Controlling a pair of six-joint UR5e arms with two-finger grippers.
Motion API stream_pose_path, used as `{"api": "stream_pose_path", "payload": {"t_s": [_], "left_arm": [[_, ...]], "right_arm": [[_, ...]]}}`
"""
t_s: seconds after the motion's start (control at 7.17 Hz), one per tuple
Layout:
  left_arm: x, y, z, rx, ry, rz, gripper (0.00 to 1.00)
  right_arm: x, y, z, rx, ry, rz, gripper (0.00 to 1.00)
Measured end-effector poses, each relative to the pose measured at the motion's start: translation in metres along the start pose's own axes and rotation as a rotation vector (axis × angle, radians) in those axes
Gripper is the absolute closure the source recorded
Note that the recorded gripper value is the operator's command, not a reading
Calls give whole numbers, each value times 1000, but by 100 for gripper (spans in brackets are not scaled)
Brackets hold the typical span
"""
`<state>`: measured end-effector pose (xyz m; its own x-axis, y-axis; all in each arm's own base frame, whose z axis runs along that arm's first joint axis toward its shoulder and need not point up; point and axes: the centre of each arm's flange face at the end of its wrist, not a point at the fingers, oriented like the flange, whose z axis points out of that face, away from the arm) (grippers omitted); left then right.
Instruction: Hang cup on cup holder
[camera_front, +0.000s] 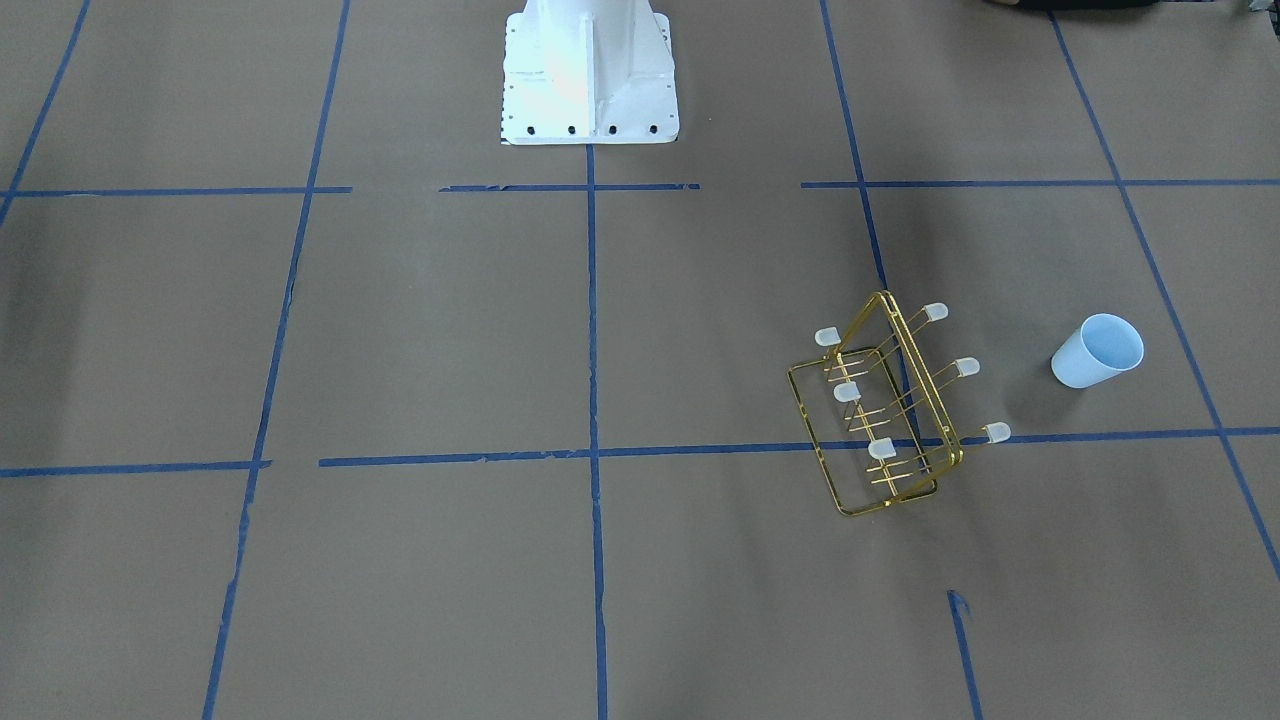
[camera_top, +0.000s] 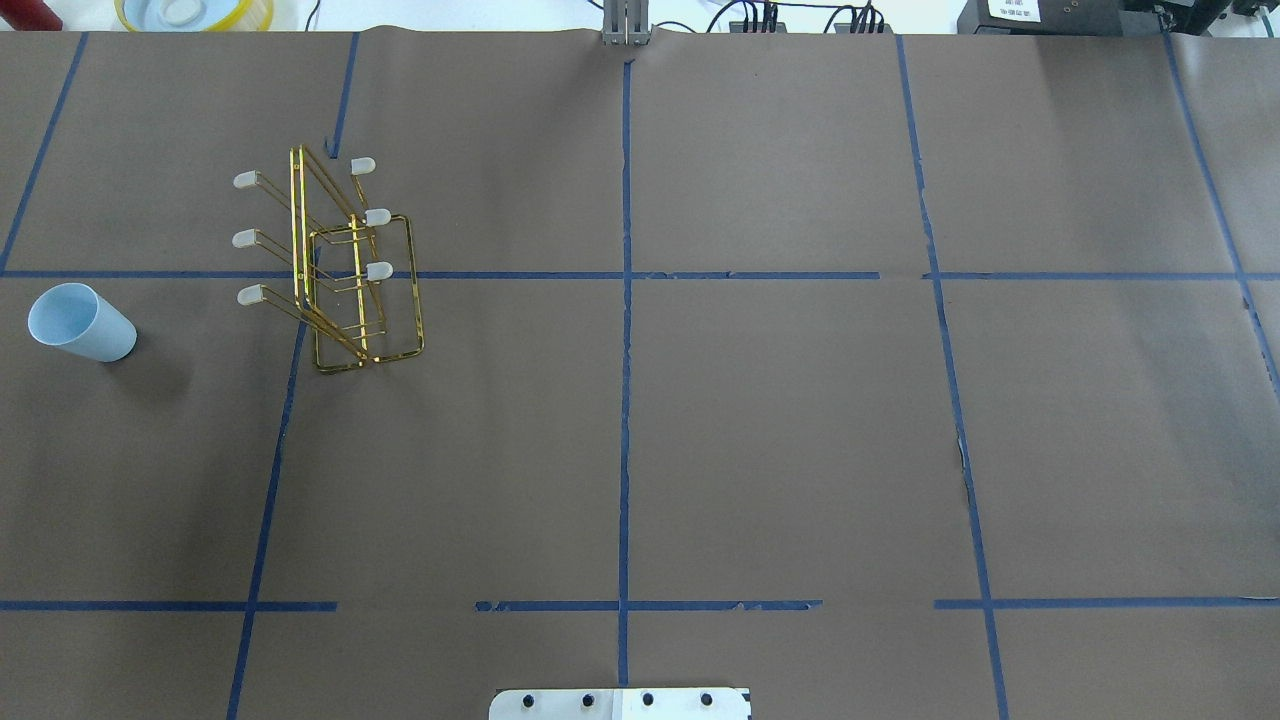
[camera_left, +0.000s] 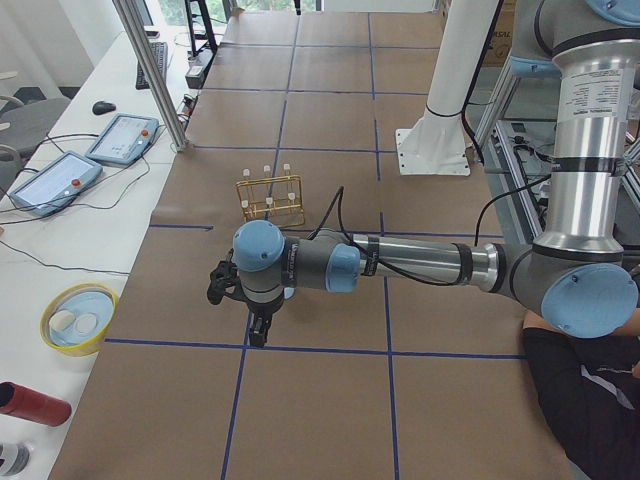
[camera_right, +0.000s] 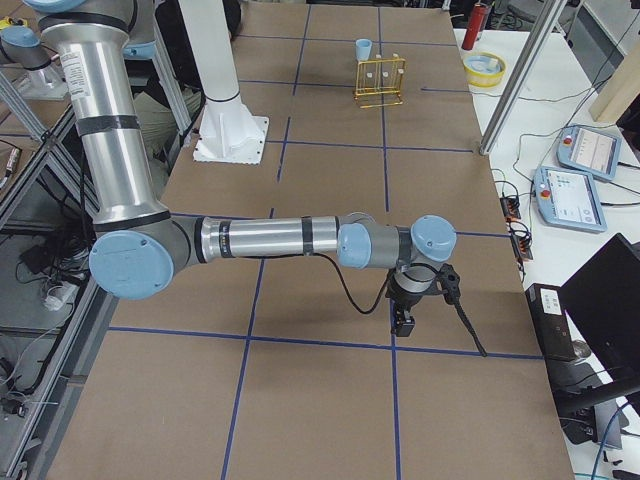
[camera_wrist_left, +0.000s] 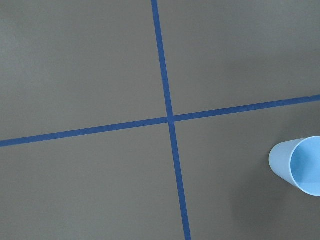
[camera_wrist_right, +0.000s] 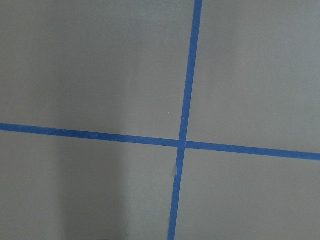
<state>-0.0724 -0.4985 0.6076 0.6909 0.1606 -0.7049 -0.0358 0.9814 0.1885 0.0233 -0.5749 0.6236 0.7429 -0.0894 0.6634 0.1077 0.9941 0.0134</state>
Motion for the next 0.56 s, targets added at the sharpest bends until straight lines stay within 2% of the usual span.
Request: {"api": "stream_pose_path", "payload": {"t_s": [0.56], "left_arm": [[24, -34, -25, 66, 5, 6, 0]], "right_arm": [[0, 0, 0, 1, 0, 0, 0]]}}
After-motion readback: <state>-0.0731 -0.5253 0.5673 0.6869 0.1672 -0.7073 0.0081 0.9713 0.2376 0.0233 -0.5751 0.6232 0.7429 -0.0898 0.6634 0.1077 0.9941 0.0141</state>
